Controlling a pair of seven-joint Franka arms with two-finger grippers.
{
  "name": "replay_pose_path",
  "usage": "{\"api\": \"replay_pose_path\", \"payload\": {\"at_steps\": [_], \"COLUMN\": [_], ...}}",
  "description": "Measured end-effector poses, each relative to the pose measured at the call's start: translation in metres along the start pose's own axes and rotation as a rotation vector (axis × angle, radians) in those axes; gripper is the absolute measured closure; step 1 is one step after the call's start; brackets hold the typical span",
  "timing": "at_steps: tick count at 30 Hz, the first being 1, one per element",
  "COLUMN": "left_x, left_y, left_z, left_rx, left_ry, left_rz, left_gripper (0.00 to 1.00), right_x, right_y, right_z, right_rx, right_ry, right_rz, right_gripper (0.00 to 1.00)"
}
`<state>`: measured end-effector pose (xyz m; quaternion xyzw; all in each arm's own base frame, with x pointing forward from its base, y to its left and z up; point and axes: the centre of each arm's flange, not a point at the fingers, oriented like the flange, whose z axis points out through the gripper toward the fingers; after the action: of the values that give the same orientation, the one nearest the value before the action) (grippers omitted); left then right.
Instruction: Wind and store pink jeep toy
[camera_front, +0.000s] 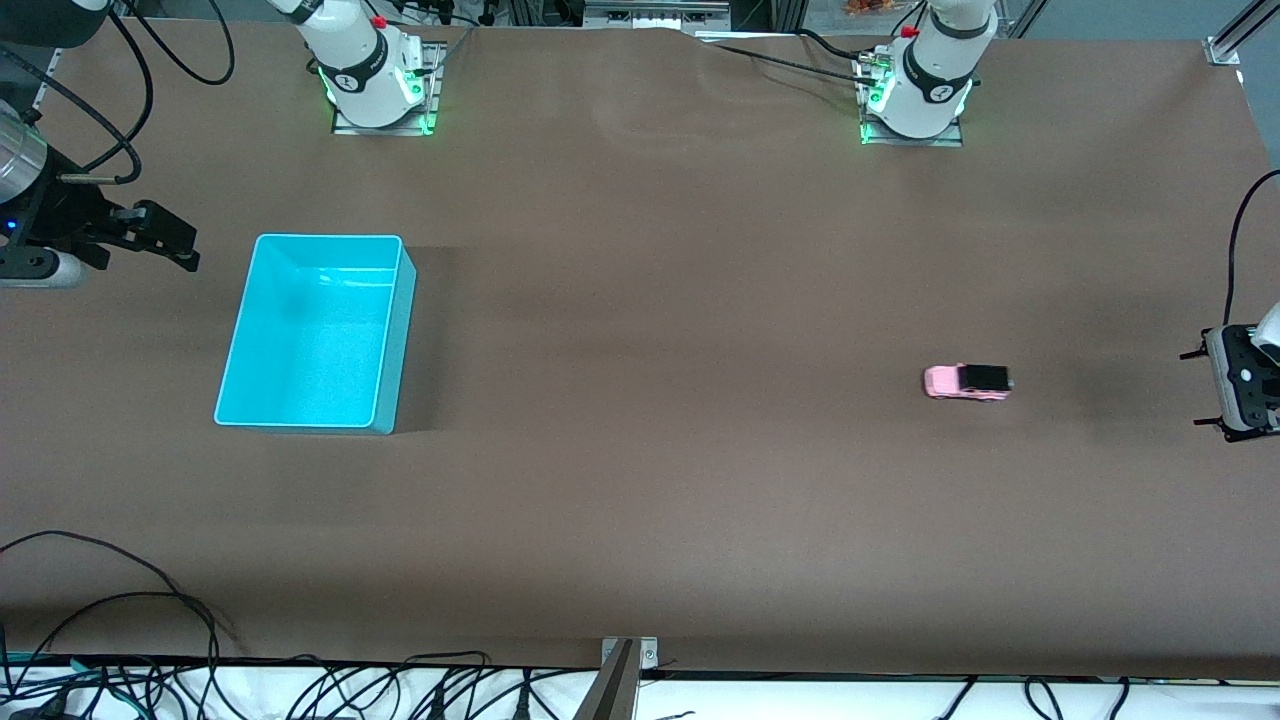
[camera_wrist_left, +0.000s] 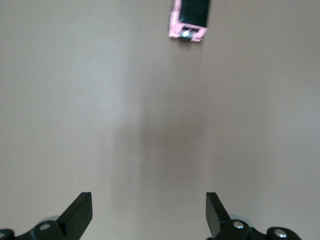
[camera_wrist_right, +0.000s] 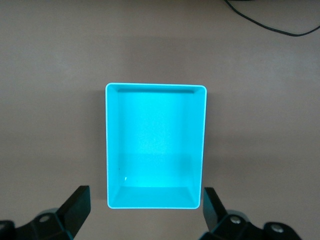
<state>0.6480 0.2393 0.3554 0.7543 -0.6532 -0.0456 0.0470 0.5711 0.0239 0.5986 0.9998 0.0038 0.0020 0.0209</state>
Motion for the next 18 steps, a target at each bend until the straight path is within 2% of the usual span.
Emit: {"api": "replay_pose_path", "payload": {"at_steps": [7, 12, 18], "left_x": [0.08, 0.135, 0.171], "left_y": [-0.001, 0.01, 0.021], "left_z": [-0.034, -0.048, -0.06], "left_rx": [-0.03, -0.089, -0.141], "left_ry": [0.041, 0.054, 0.061], "left_rz": [-0.1, -0.174, -0.289], "left_gripper": [0.0, 0.0, 0.0], "right_x": [0.0, 0.0, 0.0], "right_y": [0.0, 0.0, 0.0], "right_z": [0.0, 0.0, 0.0], "right_rx": [0.0, 0.0, 0.0], "right_ry": [0.0, 0.0, 0.0], "right_rz": [0.0, 0.0, 0.0], "right_gripper": [0.0, 0.0, 0.0]}}
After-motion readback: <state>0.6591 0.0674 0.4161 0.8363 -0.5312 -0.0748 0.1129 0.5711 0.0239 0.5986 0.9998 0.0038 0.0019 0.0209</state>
